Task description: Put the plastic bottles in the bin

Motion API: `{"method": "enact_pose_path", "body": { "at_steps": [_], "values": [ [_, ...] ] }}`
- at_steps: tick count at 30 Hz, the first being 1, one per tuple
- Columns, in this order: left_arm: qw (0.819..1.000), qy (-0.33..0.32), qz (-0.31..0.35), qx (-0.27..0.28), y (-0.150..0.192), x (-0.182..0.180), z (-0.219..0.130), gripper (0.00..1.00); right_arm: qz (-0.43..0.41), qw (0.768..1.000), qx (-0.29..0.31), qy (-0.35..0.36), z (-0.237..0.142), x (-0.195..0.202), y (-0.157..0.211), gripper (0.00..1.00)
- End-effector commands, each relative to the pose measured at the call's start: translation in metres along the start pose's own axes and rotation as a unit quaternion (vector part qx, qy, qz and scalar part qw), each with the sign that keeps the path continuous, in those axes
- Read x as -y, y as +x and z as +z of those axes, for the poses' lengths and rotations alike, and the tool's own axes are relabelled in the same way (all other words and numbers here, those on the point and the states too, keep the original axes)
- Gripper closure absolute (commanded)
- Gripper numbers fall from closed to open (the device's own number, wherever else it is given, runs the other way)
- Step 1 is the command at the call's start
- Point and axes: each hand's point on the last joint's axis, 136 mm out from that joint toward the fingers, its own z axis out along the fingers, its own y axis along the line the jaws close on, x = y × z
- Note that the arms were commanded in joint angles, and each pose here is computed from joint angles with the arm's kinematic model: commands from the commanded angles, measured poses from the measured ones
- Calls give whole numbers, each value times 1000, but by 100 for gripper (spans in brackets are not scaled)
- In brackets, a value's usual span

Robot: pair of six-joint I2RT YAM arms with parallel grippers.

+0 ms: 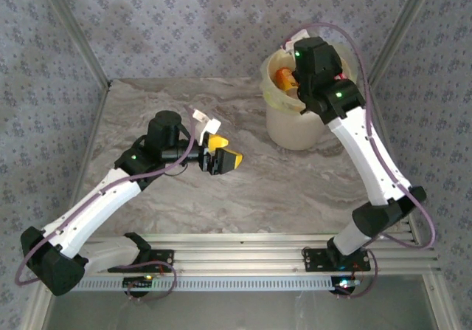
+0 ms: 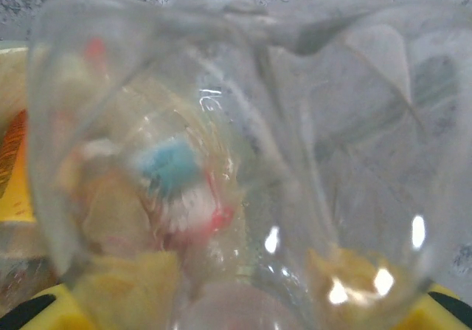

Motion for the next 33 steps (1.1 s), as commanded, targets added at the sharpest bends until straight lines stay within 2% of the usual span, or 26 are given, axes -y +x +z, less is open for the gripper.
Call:
{"method": "enact_pose_path", "body": {
  "at_steps": [1, 10, 20, 28, 33],
  "values": [
    [1000, -1, 10, 2, 2, 2, -2, 1, -15, 998, 27, 46, 7, 18, -21, 52],
    [1000, -2, 7, 1, 5, 0, -1, 0, -47, 999, 16, 23, 43, -9, -25, 50],
    [1000, -2, 1, -2, 8, -2, 1, 0, -44, 998, -3, -47, 72, -49, -13, 45],
    [1000, -2, 5, -2, 7, -3, 2, 0, -42, 997, -1, -66, 72, -58, -13, 24],
    [1000, -3, 5, -4, 8, -4, 4, 0, -35, 997, 6, -73, 67, -56, -16, 19]
  ]
}}
